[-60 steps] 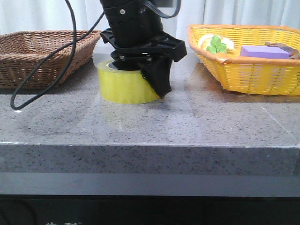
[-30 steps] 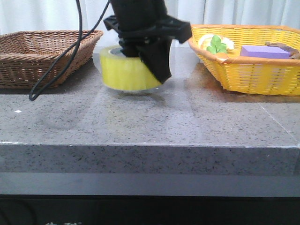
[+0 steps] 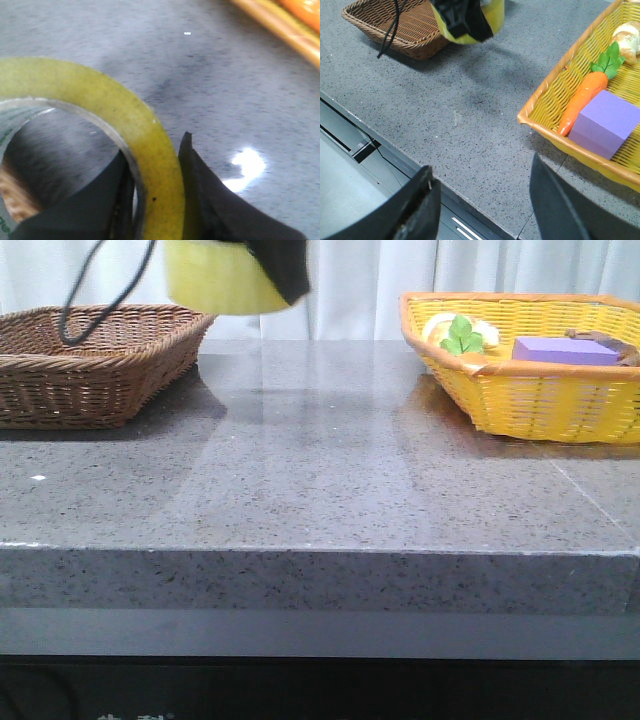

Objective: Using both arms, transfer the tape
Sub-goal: 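Lift the tape roll with the left gripper toward the brown basket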

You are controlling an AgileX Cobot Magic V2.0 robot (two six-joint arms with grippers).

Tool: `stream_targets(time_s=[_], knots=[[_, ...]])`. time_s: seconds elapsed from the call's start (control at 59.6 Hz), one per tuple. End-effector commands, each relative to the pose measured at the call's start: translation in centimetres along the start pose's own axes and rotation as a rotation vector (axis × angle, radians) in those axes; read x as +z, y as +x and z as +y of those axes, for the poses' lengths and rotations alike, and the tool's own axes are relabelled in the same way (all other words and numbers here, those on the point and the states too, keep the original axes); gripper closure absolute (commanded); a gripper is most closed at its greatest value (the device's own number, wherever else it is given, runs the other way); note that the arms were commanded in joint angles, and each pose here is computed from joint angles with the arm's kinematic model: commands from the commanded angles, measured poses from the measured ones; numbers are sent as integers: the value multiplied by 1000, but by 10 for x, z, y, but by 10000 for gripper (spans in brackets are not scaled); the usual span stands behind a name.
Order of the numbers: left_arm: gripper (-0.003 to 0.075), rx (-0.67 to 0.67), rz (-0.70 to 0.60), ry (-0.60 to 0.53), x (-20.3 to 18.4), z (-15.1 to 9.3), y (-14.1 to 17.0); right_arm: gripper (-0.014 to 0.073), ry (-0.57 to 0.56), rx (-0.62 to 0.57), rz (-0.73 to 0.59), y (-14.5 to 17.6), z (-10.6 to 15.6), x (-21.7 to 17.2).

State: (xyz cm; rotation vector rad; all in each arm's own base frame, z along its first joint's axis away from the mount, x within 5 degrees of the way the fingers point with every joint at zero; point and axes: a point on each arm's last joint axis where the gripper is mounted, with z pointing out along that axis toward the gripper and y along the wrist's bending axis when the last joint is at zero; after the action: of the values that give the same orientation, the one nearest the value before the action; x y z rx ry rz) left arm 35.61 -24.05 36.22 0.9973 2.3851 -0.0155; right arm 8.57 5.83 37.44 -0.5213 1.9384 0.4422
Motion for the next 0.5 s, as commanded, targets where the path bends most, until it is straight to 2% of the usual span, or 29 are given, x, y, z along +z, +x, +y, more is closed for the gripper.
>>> stream_targets(time_s=[0.0,0.302,0.486], knots=[[713,-42,-119,-74,-40,26,-4,167,-2,-4,-106,-14,1,-5],[713,-182,-82,-164,-38,93,19,167,-2,-4,-106,-14,1,-5],[713,-248,-93,-192,-39,120,30,167,-2,-4,-106,-14,1,-5]])
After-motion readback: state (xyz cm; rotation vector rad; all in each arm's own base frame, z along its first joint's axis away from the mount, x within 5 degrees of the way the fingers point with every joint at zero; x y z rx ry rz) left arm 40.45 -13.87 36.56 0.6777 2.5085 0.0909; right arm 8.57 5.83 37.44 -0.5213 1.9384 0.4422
